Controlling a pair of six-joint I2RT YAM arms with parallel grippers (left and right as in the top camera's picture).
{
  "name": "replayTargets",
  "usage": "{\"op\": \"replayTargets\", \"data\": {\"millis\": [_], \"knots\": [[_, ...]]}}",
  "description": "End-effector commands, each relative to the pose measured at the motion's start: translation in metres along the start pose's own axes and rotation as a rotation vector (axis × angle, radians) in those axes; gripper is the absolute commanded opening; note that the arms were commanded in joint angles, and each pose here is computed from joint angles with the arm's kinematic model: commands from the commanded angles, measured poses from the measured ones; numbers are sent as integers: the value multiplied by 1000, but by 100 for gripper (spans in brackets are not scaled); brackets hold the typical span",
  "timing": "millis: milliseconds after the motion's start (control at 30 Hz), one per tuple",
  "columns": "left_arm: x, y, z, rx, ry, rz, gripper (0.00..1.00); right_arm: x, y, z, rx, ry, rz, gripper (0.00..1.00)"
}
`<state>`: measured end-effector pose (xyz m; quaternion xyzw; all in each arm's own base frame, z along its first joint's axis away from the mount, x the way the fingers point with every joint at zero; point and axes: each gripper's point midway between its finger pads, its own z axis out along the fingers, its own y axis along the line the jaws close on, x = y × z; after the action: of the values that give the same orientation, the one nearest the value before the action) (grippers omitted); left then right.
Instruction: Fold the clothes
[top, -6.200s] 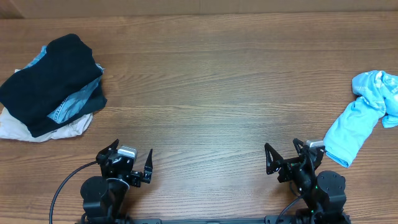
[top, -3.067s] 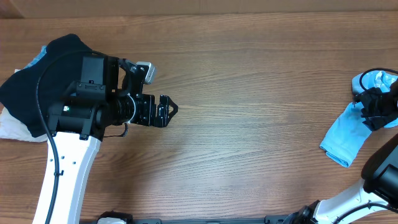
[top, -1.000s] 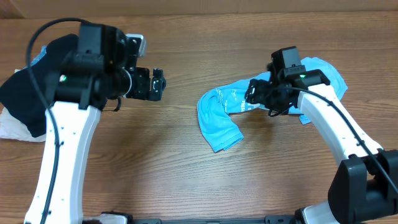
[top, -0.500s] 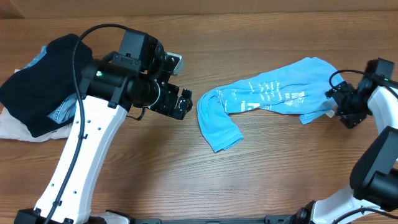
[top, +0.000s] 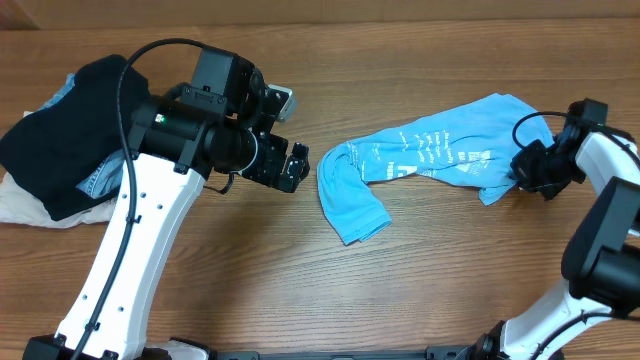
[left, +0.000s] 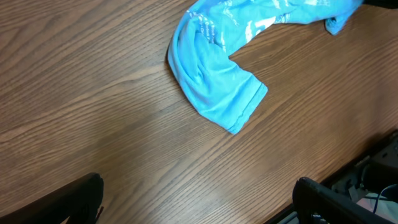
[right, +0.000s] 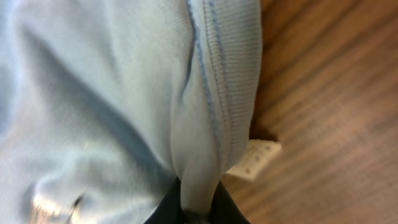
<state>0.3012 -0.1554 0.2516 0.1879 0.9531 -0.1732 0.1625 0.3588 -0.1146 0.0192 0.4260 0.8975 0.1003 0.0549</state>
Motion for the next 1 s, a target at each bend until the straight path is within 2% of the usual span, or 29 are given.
{"op": "replayTargets", "data": {"millis": [0, 167, 233, 300, 367, 500, 667, 767, 867, 967], "knots": [[-6, -6, -13, 7, -49, 44, 100, -32, 49, -113, -154, -287, -131, 4], [-13, -7, -22, 5, -80, 51, 100, -23, 95, -248, -345, -604, -276, 4], [-20, -10, -30, 4, -110, 60, 100, -7, 116, -286, -481, -650, -361, 4], [-32, -11, -47, -17, -169, 76, 100, 29, 147, -331, -702, -659, -528, 4], [-44, -13, -67, -42, -232, 92, 100, 59, 164, -361, -841, -661, -646, 4], [-55, -14, -100, -97, -313, 106, 100, 83, 168, -395, -831, -764, -795, 4], [-49, -6, -134, -199, -348, 96, 100, 64, 137, -460, -657, -994, -668, 4], [-46, -7, -141, -208, -356, 96, 100, 59, 125, -489, -593, -1095, -614, 4], [-46, -7, -142, -208, -356, 96, 100, 58, 123, -493, -587, -1107, -600, 4], [-47, 1, -144, -254, -359, 88, 100, 73, 142, -484, -699, -1008, -669, 4]]}}
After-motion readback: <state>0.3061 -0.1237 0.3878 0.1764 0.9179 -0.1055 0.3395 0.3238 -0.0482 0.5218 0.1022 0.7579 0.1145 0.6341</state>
